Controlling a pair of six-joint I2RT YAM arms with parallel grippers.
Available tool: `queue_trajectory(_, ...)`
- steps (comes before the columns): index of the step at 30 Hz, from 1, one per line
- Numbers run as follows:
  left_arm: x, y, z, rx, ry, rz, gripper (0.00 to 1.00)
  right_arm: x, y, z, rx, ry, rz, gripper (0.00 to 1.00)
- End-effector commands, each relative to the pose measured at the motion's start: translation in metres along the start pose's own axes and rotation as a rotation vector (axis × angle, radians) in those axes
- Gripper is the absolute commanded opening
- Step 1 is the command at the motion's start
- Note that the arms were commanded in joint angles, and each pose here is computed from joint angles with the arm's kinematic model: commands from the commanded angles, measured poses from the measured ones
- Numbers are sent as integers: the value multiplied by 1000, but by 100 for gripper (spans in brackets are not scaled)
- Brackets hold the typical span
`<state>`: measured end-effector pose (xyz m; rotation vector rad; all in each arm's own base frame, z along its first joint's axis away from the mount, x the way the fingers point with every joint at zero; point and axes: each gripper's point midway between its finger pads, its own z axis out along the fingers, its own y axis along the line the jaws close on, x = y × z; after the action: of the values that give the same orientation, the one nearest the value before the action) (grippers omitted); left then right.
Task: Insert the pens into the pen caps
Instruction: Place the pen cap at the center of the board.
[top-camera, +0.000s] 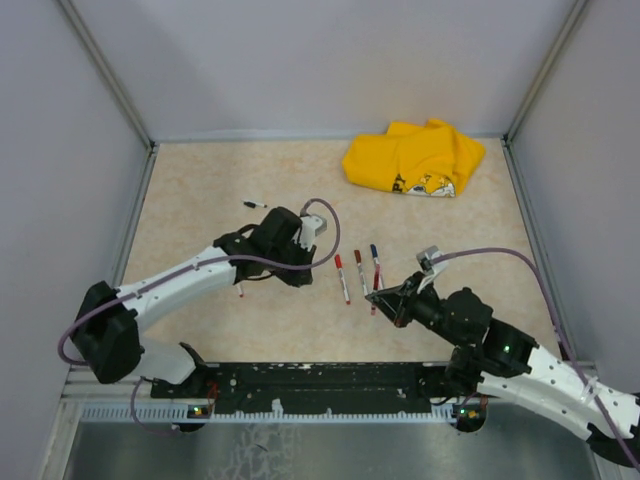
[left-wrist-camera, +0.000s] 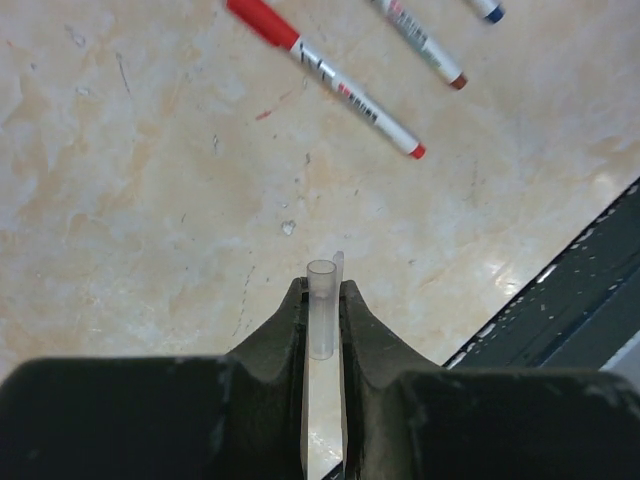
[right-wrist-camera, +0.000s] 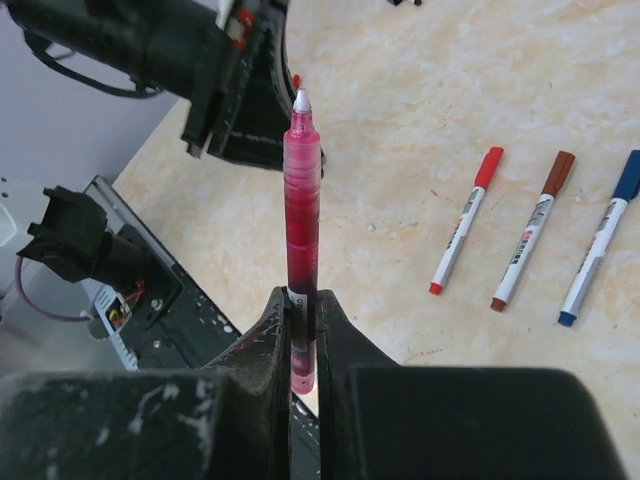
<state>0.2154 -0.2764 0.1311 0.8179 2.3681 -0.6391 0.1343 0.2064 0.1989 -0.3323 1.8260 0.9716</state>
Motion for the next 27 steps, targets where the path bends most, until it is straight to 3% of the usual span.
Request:
queue_trajectory(1, 18, 10, 13, -59, 107, 64, 12, -40, 6, -14, 4, -139, 51, 0)
queue_trajectory(9, 44, 19, 45, -161, 223, 127, 13, -38, -3, -23, 25, -165, 77, 0)
queue_trajectory(18, 67, 27, 68, -222, 300, 137, 21, -38, -5, -24, 33, -167, 75, 0)
queue_trajectory(27, 82, 33, 71, -250, 336, 132, 39, -35, -4, -24, 28, -158, 73, 0)
